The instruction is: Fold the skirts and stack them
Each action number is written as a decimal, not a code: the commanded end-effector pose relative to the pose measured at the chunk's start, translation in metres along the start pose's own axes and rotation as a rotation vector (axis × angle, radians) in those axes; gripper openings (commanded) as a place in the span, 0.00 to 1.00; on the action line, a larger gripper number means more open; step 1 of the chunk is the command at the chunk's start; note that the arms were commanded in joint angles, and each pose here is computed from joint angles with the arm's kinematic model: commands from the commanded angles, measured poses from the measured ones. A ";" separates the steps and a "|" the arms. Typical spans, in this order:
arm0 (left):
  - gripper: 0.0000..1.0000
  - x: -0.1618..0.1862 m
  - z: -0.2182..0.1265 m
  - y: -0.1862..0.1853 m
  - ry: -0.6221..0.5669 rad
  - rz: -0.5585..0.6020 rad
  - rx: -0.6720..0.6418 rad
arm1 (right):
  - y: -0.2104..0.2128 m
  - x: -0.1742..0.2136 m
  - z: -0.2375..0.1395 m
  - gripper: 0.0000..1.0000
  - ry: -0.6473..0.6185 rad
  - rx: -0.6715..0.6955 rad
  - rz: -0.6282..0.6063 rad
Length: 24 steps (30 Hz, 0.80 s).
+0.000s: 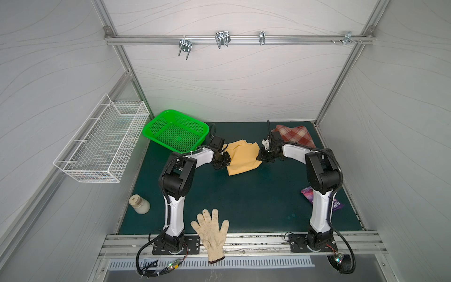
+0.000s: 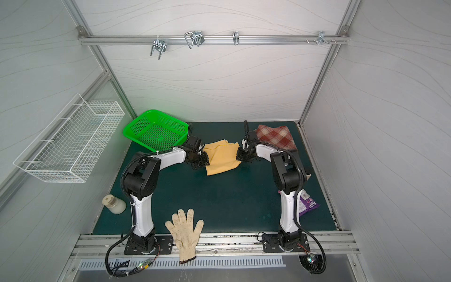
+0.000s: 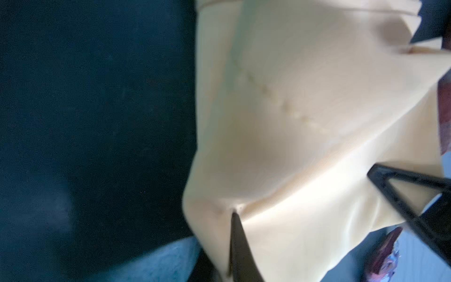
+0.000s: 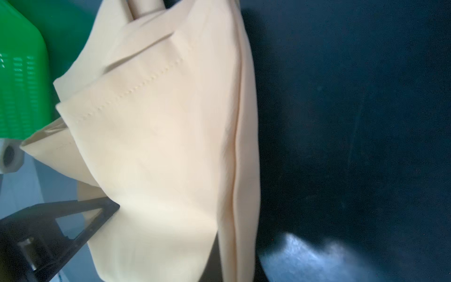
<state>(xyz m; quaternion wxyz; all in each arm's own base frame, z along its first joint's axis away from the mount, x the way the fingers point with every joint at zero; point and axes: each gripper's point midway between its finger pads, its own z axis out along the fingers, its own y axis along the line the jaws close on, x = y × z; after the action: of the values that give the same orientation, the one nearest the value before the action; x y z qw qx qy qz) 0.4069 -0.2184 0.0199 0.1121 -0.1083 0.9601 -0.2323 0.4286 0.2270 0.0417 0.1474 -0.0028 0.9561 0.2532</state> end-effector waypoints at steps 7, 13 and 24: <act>0.43 0.012 -0.035 0.002 -0.016 -0.047 0.018 | -0.021 -0.037 -0.036 0.00 -0.036 0.313 -0.215; 0.45 0.015 -0.054 -0.012 -0.046 -0.047 0.105 | -0.030 -0.068 -0.062 0.00 -0.092 0.455 -0.297; 0.45 0.017 -0.061 -0.021 -0.068 -0.027 0.170 | -0.037 -0.123 -0.130 0.00 -0.211 0.680 -0.399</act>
<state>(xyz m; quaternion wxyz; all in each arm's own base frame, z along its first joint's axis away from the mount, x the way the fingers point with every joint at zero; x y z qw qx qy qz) 0.3730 -0.2100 0.0647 0.1296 -0.1261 0.9407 -0.2871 0.5088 0.1505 0.1498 0.2834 -0.1021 0.9523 -0.0480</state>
